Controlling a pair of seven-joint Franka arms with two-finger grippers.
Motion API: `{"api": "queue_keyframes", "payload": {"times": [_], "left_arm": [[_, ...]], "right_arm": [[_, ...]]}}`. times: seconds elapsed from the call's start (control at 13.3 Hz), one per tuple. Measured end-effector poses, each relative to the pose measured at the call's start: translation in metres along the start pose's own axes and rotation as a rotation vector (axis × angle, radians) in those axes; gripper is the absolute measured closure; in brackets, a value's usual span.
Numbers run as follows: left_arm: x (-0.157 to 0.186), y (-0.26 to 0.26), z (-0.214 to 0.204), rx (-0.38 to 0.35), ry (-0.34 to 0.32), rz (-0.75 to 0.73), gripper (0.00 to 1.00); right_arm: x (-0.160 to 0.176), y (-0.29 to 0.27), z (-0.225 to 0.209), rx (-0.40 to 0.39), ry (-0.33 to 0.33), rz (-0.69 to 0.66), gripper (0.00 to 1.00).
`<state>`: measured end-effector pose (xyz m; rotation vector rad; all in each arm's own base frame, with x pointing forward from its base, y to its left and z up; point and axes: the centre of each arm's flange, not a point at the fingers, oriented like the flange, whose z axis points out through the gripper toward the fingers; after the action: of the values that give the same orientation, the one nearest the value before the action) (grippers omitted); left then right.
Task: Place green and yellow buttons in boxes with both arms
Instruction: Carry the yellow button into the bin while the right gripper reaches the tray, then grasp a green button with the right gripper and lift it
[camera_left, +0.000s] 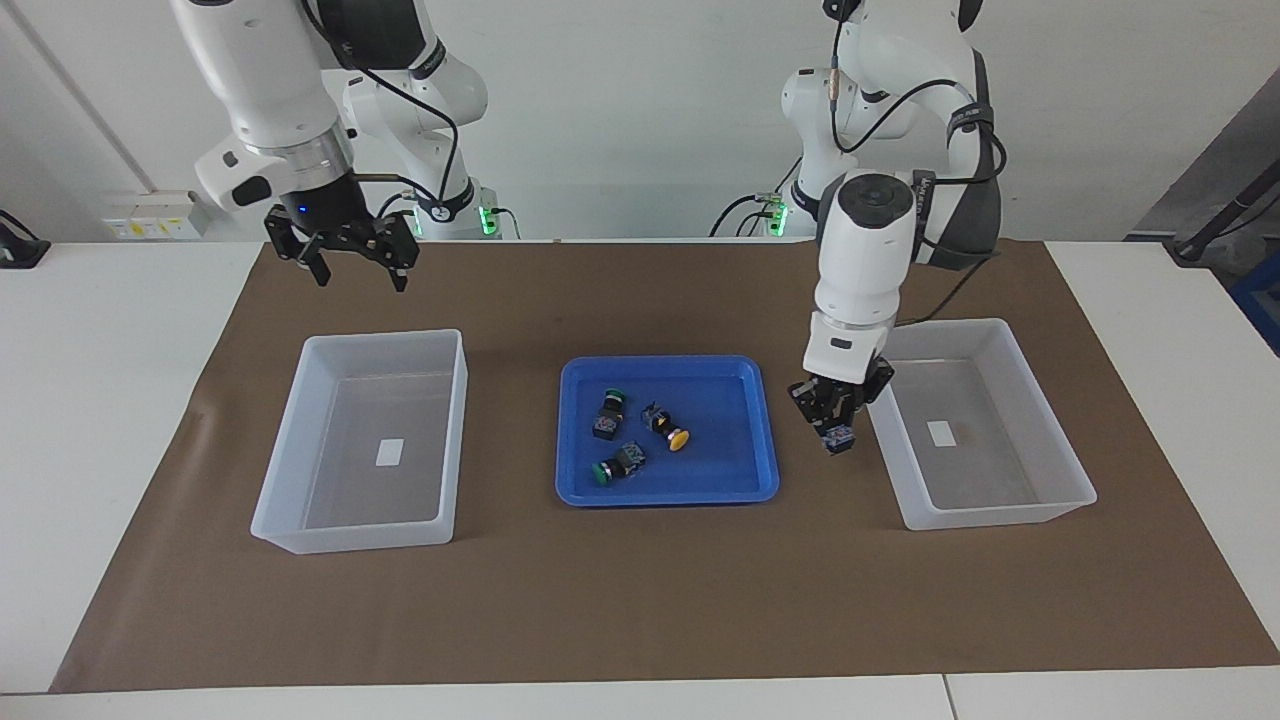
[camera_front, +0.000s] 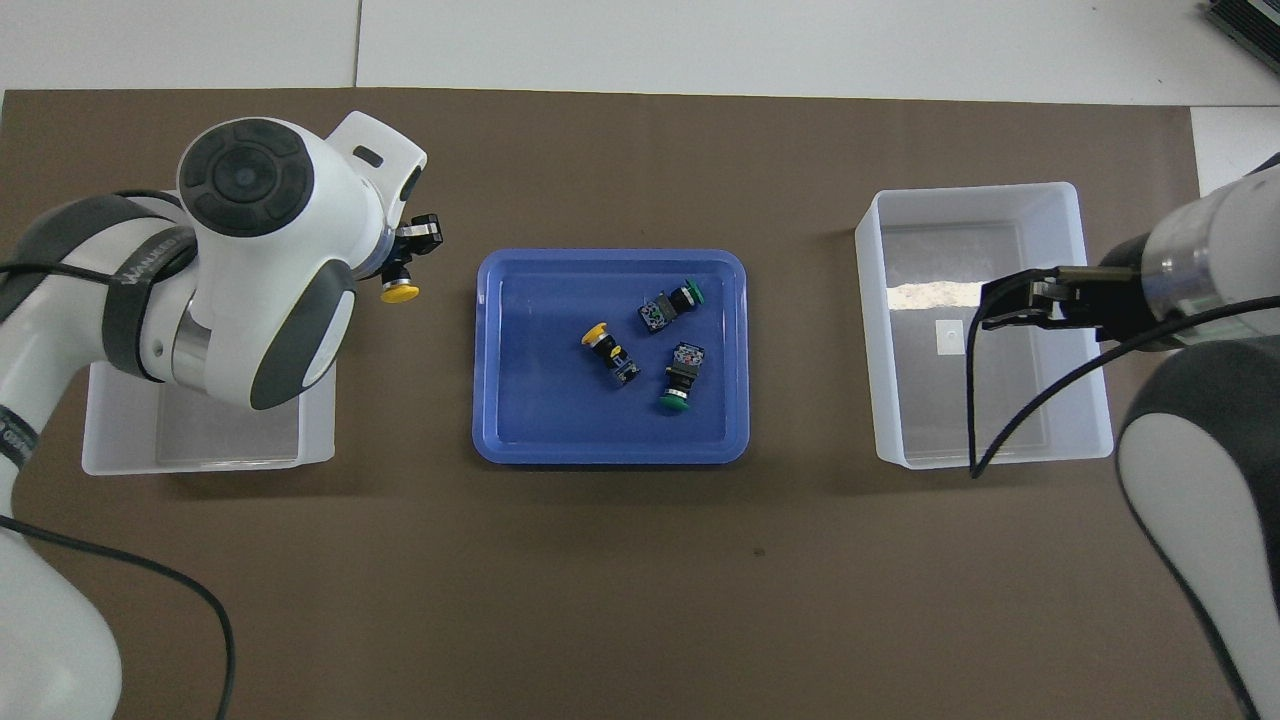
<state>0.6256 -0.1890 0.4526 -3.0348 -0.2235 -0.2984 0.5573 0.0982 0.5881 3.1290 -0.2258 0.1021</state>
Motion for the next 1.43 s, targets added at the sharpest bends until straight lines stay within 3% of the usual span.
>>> {"api": "queue_keyframes", "payload": {"times": [0.38, 0.53, 0.83, 1.05, 1.43], "left_arm": [[0.041, -0.094, -0.002, -0.046, -0.027, 0.157, 0.65], [0.048, -0.118, 0.005, -0.044, -0.017, 0.196, 0.65], [0.040, -0.171, 0.059, -0.035, -0.035, 0.224, 0.65], [0.018, -0.173, 0.098, -0.041, -0.032, 0.232, 0.65], [0.006, -0.170, 0.127, -0.050, -0.007, 0.234, 0.65]], "right_arm": [[0.006, -0.158, 0.145, 0.035, 0.062, 0.109, 0.00], [0.011, -0.173, 0.185, 0.037, 0.070, 0.112, 0.00], [-0.004, -0.192, 0.224, 0.047, 0.075, 0.112, 0.00], [-0.045, -0.230, 0.240, 0.032, 0.042, 0.093, 0.00], [-0.075, -0.231, 0.274, 0.002, 0.003, 0.079, 0.00]]}}
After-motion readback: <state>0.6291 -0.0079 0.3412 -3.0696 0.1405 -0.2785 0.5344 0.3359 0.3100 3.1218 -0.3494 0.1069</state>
